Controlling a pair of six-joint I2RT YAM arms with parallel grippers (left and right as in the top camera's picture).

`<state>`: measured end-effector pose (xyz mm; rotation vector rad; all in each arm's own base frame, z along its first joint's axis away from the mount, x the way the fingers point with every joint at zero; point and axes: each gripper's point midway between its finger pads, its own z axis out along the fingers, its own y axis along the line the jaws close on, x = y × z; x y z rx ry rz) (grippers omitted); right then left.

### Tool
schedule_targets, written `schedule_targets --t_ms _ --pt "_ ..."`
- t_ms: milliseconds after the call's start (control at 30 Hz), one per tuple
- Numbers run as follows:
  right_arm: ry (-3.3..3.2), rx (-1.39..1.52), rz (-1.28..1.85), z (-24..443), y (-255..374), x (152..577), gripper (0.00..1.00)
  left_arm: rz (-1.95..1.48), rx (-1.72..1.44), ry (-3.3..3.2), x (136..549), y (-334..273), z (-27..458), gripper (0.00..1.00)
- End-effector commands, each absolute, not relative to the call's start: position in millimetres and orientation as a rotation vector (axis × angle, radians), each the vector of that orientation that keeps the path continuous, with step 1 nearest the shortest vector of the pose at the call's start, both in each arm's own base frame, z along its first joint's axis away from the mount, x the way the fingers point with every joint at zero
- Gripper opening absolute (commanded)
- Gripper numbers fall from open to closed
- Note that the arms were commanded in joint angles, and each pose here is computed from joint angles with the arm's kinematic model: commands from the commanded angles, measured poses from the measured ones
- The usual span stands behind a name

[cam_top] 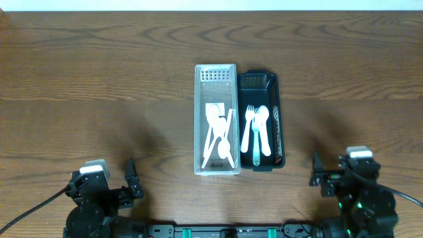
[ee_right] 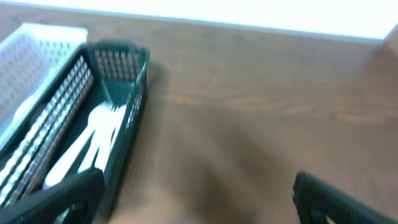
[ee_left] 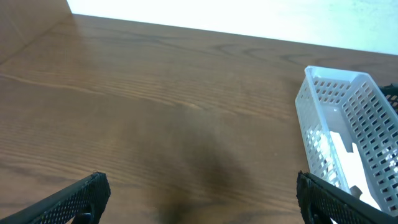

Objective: Pack container

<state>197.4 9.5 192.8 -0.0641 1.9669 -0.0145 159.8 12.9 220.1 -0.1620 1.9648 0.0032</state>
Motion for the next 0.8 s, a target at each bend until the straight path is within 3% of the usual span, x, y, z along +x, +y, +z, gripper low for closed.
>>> schedule_targets --t_ms 0,267,433,767 --pt "1.938 -0.125 -0.043 171.6 14.2 214.0 0.99 0.005 -0.173 1.958 159.6 14.2 220.9 0.98" --pt "1.731 -0.188 -0.100 157.2 19.9 247.5 0.99 0.005 -0.173 1.958 159.6 14.2 220.9 0.98" --pt "1.763 -0.217 -0.075 126.8 25.3 248.6 0.99 0.005 -0.173 1.958 159.6 14.2 220.9 0.98" --pt "1.760 -0.223 -0.065 127.5 27.1 248.8 0.99 0.005 -0.173 1.958 159.6 14.2 220.9 0.98"
